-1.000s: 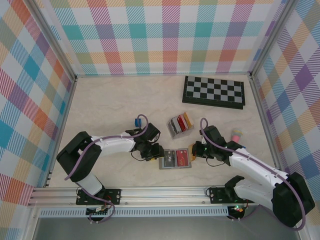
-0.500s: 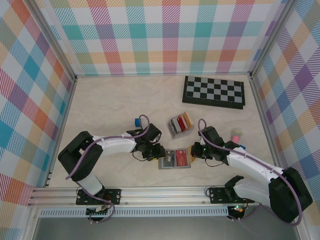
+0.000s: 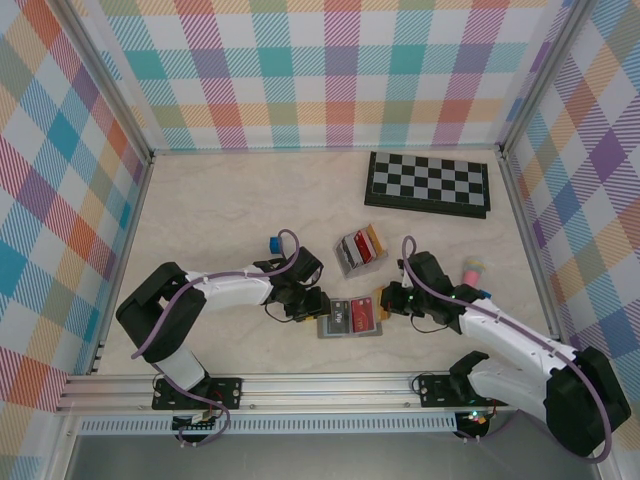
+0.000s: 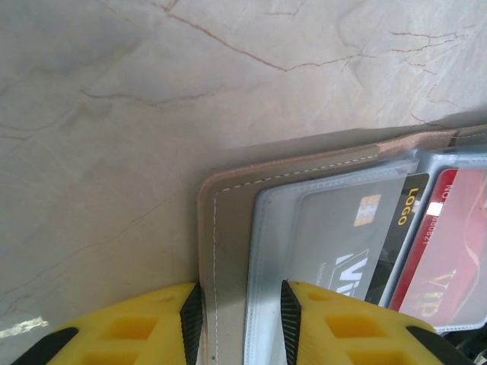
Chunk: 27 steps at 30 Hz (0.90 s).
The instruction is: Put the credit cards into the card holder
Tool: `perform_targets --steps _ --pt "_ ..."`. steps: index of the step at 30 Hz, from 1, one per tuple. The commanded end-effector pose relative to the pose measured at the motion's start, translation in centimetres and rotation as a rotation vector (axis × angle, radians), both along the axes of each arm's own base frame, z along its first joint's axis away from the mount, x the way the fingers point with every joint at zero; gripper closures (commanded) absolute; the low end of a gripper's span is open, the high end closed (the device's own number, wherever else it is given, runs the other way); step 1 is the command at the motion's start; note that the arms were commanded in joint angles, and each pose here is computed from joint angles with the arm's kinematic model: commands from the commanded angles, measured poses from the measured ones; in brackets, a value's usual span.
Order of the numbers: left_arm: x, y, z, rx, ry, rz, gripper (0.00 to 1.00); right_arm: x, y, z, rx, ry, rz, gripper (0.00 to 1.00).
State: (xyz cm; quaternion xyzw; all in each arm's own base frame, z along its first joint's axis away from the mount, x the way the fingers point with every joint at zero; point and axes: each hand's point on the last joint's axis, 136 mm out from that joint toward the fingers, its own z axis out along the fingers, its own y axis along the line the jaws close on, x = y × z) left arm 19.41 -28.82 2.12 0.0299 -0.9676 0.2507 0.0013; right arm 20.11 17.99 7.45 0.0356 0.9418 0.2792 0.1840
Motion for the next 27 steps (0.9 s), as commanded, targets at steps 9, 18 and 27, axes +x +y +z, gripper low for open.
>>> perform_targets --steps 9,18,27 --pt "-0.3 -2.3 0.3 -0.071 -0.017 -0.049 0.66 0.4 2.8 3.3 0.133 -0.017 0.058 0.94" --pt "0.1 -1.9 1.3 -0.071 -0.058 -0.038 0.64 0.6 4.0 3.3 0.163 0.001 0.088 0.94" --pt "0.5 -1.5 1.8 -0.061 -0.084 -0.020 0.60 0.8 4.8 2.3 0.151 0.056 0.104 0.95"
